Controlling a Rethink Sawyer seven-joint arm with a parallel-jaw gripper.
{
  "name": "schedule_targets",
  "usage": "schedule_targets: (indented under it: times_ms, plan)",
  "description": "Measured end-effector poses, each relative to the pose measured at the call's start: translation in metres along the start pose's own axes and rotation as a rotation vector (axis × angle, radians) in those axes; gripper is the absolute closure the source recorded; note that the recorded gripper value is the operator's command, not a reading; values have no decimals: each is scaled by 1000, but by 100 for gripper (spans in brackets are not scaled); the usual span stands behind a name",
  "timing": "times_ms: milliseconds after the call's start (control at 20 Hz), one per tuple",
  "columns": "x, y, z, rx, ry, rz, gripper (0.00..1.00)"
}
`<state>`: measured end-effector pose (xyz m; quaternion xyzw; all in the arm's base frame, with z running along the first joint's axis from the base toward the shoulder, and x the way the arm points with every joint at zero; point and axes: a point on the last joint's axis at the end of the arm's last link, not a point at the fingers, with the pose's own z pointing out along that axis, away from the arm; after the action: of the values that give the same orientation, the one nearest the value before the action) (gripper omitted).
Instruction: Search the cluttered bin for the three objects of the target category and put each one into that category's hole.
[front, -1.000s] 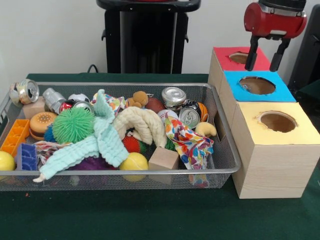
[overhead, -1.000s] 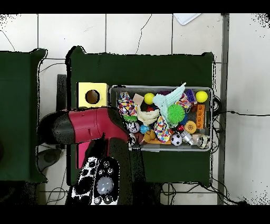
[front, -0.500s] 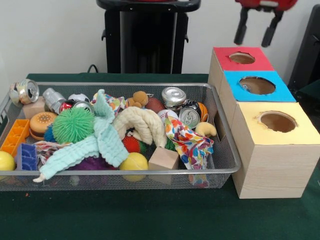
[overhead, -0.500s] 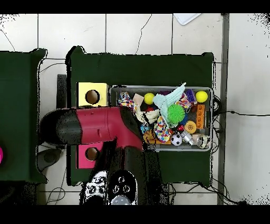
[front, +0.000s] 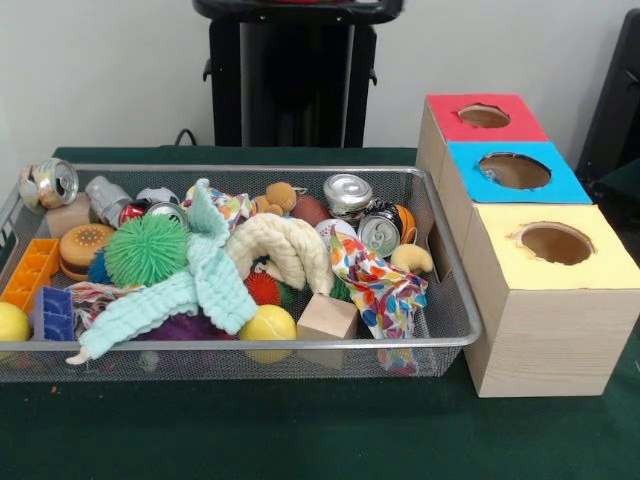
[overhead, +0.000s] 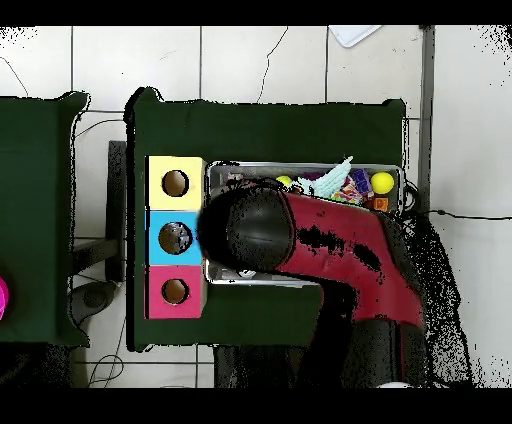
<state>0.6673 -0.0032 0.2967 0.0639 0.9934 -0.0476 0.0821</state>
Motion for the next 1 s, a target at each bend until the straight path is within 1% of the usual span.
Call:
schedule_targets:
  times_ms: [50,100,250,400,500,650,700,1000]
  plan:
    - [-10,-26,5,2,-3,36,0]
    - [-15,-36,9,5,-5,47,0]
    - [-30,-62,25,19,-6,67,0]
    - [-43,-76,47,35,-3,63,0]
    - [-50,-80,61,44,2,52,0]
    - [-55,-79,74,50,14,35,0]
    - [-56,-76,79,50,25,25,0]
    - [-59,-69,83,44,52,3,0]
